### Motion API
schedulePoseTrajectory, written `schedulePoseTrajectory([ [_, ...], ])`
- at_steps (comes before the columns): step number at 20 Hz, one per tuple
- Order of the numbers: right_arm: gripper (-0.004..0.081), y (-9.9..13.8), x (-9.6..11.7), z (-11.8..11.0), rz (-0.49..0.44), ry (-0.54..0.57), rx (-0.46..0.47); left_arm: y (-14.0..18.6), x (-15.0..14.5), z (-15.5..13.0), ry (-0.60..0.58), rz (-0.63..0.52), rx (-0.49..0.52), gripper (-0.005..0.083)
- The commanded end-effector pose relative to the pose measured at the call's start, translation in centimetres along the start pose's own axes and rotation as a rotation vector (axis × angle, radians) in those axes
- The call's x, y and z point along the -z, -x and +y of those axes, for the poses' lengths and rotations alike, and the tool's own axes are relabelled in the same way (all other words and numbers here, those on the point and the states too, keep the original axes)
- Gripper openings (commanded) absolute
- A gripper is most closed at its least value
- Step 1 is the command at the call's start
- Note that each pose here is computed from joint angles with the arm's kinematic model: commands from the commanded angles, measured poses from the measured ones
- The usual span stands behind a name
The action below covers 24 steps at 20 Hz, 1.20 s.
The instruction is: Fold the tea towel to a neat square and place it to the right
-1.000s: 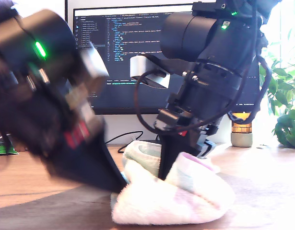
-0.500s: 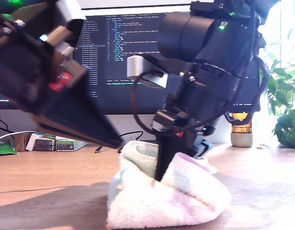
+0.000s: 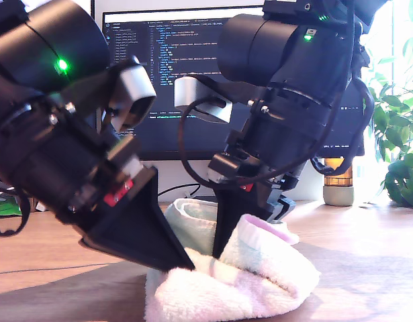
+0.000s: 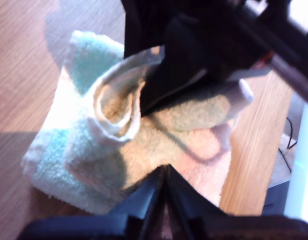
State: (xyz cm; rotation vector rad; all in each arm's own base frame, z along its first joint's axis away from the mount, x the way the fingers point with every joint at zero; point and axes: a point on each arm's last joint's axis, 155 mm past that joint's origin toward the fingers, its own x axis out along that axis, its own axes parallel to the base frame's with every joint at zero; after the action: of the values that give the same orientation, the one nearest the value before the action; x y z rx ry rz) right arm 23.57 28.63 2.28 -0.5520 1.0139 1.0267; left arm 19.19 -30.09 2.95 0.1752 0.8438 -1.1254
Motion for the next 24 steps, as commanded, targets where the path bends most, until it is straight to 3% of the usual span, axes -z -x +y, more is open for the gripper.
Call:
schedulePoseTrajectory([
  [1, 0.0006, -1.3, 2.2, 0.7, 0.087, -0.012, -0.027, -0.4, 1.3, 0.1, -0.004, 0.033, -0.004, -0.0019],
  [8, 0.0211, 0.9, -0.4, -0.5, 0.1, -0.005, 0.022, -0.7, 2.2, 0.2, 0.008, 0.065, -0.007, -0.0019],
  [14, 0.0214, 3.3, -1.1, -4.1, 0.175, 0.111, 0.208, -0.7, 2.9, 0.3, 0.018, 0.09, -0.009, -0.0019],
  [22, 0.0206, 6.4, -2.9, -7.4, 0.205, 0.15, 0.372, -0.7, 2.8, 0.3, 0.018, 0.09, -0.008, -0.0019],
  [24, 0.0077, 6.9, -2.4, -6.5, 0.228, 0.119, 0.316, -0.7, 2.6, 0.3, 0.014, 0.081, -0.008, -0.0019],
])
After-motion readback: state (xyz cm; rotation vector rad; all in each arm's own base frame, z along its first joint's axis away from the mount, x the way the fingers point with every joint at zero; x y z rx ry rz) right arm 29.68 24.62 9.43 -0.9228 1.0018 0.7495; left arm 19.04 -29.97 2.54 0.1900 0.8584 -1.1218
